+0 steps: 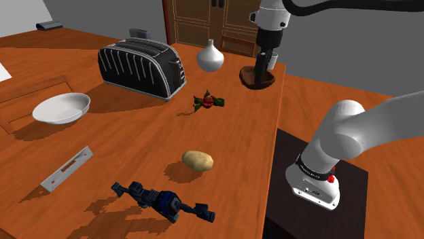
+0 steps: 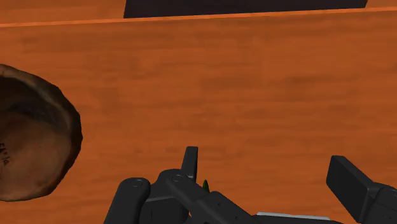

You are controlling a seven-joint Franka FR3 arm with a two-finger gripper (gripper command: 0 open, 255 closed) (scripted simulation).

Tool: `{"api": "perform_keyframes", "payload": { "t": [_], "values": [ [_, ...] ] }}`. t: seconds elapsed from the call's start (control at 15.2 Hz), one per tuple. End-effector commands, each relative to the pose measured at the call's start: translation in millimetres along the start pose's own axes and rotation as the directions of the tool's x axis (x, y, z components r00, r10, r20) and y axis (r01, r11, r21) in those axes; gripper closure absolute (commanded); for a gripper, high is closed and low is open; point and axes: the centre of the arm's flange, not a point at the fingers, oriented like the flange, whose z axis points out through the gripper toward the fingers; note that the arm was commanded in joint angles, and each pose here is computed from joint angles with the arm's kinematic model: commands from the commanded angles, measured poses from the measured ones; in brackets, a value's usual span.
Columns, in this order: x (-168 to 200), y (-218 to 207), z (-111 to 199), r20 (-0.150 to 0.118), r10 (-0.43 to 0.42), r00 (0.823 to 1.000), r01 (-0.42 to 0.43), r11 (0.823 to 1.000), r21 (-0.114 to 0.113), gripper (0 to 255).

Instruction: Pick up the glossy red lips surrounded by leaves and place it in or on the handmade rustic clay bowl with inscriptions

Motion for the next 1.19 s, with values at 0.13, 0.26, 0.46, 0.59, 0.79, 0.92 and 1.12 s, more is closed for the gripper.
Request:
{"api": "perform_keyframes", "payload": {
  "t": [0.13,0.26,0.46,0.59,0.79,0.92,1.12],
  "values": [
    [21.8,-2.5,14.7,0.000,-0.023,1.000,0.023,0.999,-0.024,0],
    [43.6,-5.2,29.4,0.000,-0.045,0.999,0.045,0.998,-0.047,0],
    [76.2,-9.5,51.7,0.002,-0.079,0.997,0.079,0.993,-0.083,0],
    [97.8,-12.6,66.6,0.004,-0.101,0.995,0.101,0.989,-0.106,0],
    [130.1,-17.4,89.0,0.007,-0.135,0.991,0.134,0.981,-0.141,0],
    [151.6,-20.7,104.1,0.010,-0.157,0.988,0.156,0.974,-0.165,0],
    [183.7,-26.0,126.8,0.016,-0.190,0.982,0.189,0.962,-0.199,0]
  ]
}}
